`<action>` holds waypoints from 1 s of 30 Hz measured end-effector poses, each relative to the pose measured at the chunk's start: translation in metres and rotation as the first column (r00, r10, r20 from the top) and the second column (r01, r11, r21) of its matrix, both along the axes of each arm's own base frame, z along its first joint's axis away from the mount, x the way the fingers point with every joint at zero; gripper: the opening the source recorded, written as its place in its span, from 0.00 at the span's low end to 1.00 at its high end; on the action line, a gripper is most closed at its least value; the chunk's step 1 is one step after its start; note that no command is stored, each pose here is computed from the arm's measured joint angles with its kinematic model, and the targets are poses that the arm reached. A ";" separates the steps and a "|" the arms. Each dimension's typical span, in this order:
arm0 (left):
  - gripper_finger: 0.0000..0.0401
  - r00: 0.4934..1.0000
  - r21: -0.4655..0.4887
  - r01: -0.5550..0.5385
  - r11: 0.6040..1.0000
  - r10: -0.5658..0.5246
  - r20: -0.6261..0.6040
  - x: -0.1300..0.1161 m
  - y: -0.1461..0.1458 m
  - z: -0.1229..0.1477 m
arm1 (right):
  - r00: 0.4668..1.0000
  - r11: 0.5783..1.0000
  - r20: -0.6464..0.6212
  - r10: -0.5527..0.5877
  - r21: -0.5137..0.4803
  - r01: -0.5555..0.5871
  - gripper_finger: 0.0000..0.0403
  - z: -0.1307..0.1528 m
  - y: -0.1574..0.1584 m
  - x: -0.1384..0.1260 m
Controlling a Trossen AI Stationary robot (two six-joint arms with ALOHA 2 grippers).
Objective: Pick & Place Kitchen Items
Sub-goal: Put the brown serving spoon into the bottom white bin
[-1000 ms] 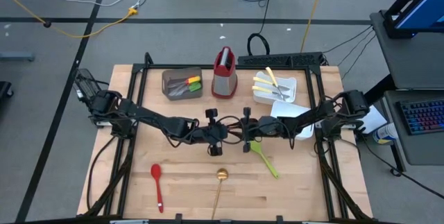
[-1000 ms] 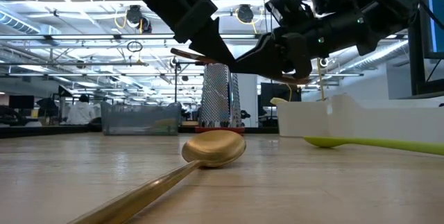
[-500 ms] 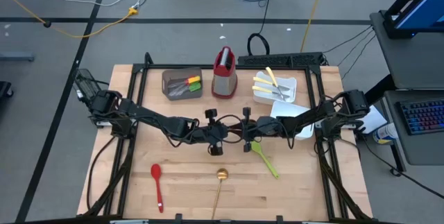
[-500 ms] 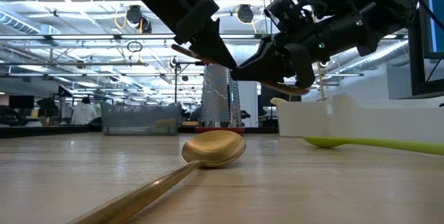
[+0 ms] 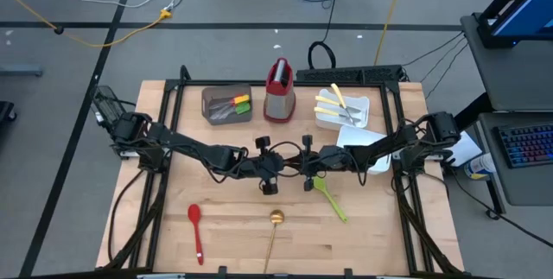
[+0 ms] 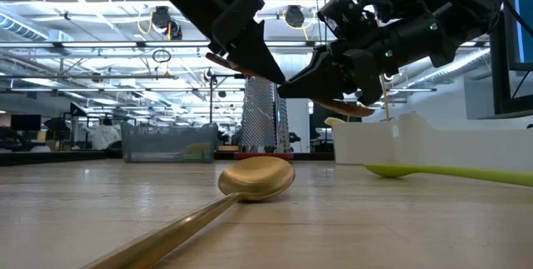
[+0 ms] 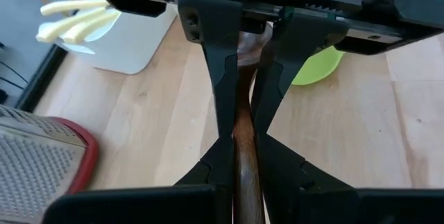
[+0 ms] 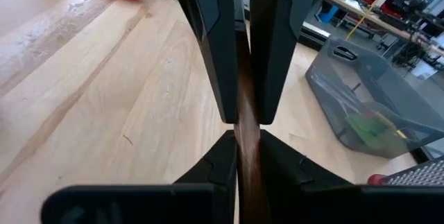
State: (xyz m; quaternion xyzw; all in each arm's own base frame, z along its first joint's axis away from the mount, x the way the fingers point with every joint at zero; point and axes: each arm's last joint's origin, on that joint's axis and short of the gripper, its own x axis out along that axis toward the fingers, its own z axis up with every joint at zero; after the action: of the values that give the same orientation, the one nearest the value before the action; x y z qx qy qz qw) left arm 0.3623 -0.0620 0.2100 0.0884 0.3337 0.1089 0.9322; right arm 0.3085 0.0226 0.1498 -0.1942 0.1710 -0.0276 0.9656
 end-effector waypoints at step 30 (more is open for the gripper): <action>0.53 0.998 0.011 -0.054 0.998 0.054 0.024 -0.001 -0.003 0.001 | 0.903 0.908 -0.096 -0.419 -0.033 0.418 0.10 0.021 0.001 -0.084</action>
State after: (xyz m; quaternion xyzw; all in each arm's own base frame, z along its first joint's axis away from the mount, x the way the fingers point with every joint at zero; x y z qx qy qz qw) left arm 0.3615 -0.0648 0.2115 0.0833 0.3241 0.1369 0.9324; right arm 0.2241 0.0236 0.1709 -0.1595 0.2571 -0.2252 0.9261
